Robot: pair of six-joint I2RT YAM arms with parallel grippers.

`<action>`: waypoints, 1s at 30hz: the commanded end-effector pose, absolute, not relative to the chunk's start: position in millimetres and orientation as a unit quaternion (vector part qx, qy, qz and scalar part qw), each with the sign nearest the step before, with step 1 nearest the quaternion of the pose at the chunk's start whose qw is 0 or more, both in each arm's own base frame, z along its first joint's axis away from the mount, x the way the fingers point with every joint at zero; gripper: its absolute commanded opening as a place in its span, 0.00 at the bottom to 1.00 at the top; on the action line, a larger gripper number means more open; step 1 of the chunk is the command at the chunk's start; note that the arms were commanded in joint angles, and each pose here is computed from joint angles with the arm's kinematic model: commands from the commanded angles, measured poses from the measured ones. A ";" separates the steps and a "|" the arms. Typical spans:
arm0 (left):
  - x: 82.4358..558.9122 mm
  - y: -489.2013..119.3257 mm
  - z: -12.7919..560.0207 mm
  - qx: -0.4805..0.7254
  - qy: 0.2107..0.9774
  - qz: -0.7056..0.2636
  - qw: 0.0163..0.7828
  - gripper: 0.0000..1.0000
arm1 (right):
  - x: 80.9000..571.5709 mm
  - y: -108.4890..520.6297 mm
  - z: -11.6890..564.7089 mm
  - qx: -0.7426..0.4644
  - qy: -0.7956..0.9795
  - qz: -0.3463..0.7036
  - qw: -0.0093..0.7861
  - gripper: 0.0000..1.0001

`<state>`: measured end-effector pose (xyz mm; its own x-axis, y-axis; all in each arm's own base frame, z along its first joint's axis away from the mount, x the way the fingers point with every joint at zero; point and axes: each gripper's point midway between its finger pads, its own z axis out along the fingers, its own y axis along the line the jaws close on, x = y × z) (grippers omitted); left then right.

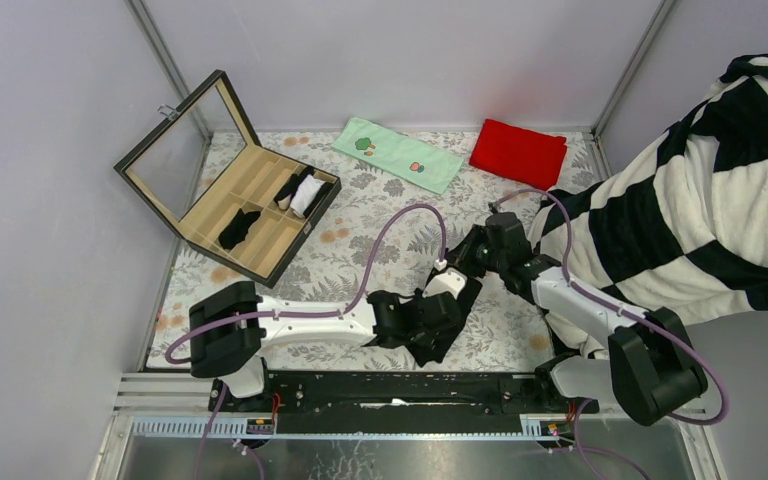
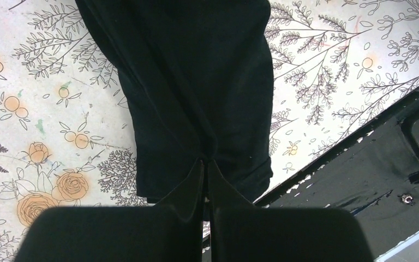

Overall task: Roll the underwear
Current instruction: Fold the underwear at the center of the board.

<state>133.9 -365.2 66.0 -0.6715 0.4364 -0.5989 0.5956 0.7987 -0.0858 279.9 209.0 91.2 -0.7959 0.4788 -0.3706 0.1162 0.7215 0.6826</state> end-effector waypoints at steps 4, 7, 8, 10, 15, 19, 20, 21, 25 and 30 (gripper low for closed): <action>152.8 -349.9 82.6 0.247 0.903 -0.102 0.337 0.00 | 295.8 207.4 126.2 0.172 0.856 0.359 0.330 0.00; 165.1 -330.8 88.1 0.229 0.905 -0.084 0.347 0.00 | 301.5 218.9 133.5 0.166 0.852 0.380 0.319 0.00; 169.2 -323.7 88.8 0.224 0.907 -0.079 0.349 0.00 | 303.6 223.0 135.2 0.167 0.849 0.390 0.315 0.00; 179.7 -309.1 92.8 0.213 0.907 -0.065 0.357 0.00 | 310.3 230.9 140.1 0.172 0.839 0.410 0.314 0.00; 205.6 -273.5 103.2 0.188 0.908 -0.029 0.374 0.00 | 332.3 250.8 154.5 0.166 0.825 0.443 0.309 0.00; 214.2 -258.6 104.8 0.186 0.908 -0.013 0.376 0.00 | 346.1 260.9 156.7 0.159 0.825 0.449 0.304 0.00; 215.0 -256.1 104.6 0.187 0.908 -0.007 0.375 0.00 | 348.5 259.5 154.6 0.160 0.827 0.443 0.308 0.00; 215.4 -254.4 104.5 0.190 0.907 -0.001 0.375 0.00 | 350.3 257.8 152.3 0.160 0.829 0.436 0.313 0.00; 215.4 -255.3 102.0 0.197 0.908 0.005 0.369 0.00 | 354.8 250.0 140.5 0.149 0.837 0.412 0.328 0.00; 215.0 -258.0 99.0 0.202 0.910 0.007 0.362 0.00 | 353.9 246.3 123.6 0.128 0.842 0.415 0.319 0.00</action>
<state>212.7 -264.0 101.8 -0.6604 0.3333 -0.6729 0.3598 0.9270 0.1060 342.0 249.7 121.1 -0.7769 0.5034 -0.3781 0.0220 0.6219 0.7828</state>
